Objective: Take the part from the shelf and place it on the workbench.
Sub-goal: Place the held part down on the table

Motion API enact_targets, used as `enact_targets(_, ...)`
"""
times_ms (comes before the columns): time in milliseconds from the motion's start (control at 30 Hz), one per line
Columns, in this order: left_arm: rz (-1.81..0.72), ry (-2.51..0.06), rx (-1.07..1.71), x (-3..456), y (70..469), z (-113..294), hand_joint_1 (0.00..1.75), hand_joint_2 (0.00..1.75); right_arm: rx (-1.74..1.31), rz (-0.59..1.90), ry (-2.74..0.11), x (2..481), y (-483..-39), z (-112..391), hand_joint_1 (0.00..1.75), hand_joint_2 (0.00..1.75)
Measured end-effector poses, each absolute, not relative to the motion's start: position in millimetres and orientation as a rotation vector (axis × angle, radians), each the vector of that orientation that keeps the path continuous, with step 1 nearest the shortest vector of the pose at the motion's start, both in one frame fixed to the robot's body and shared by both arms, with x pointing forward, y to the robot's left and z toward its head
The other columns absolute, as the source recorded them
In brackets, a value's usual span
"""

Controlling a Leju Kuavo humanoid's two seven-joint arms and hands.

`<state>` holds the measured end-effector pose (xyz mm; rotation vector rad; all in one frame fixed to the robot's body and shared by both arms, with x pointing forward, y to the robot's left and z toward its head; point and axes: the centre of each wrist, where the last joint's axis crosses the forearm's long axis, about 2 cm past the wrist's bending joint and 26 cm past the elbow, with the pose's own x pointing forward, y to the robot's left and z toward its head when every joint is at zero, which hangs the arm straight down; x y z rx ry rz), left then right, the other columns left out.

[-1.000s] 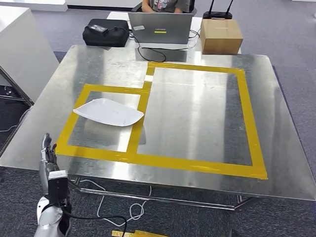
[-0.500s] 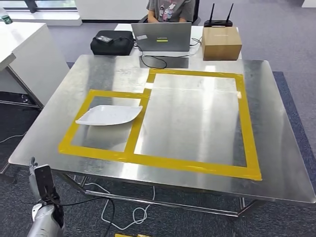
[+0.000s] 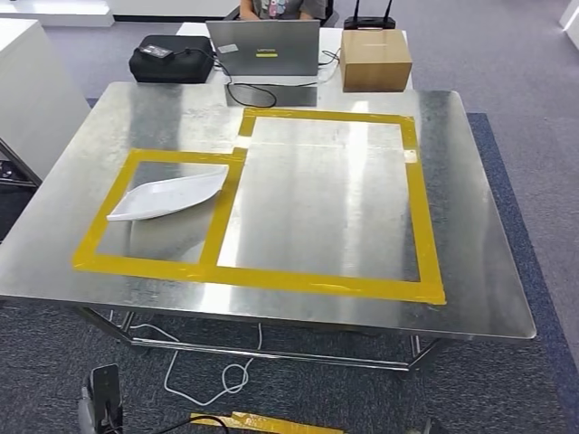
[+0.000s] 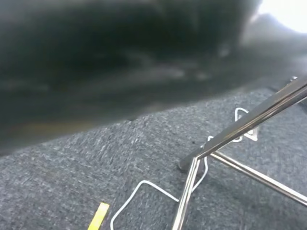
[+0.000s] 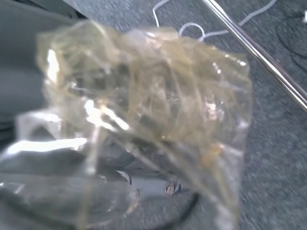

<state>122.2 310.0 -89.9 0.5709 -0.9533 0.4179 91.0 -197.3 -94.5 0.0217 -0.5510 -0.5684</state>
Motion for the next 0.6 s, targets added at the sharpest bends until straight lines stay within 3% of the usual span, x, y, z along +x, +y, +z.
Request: enact_targets(600,0.405,-0.926,0.517,116,295,-94,0.00,0.00,-0.001,-0.606,-0.547,85,-205,-97,0.00,0.00)
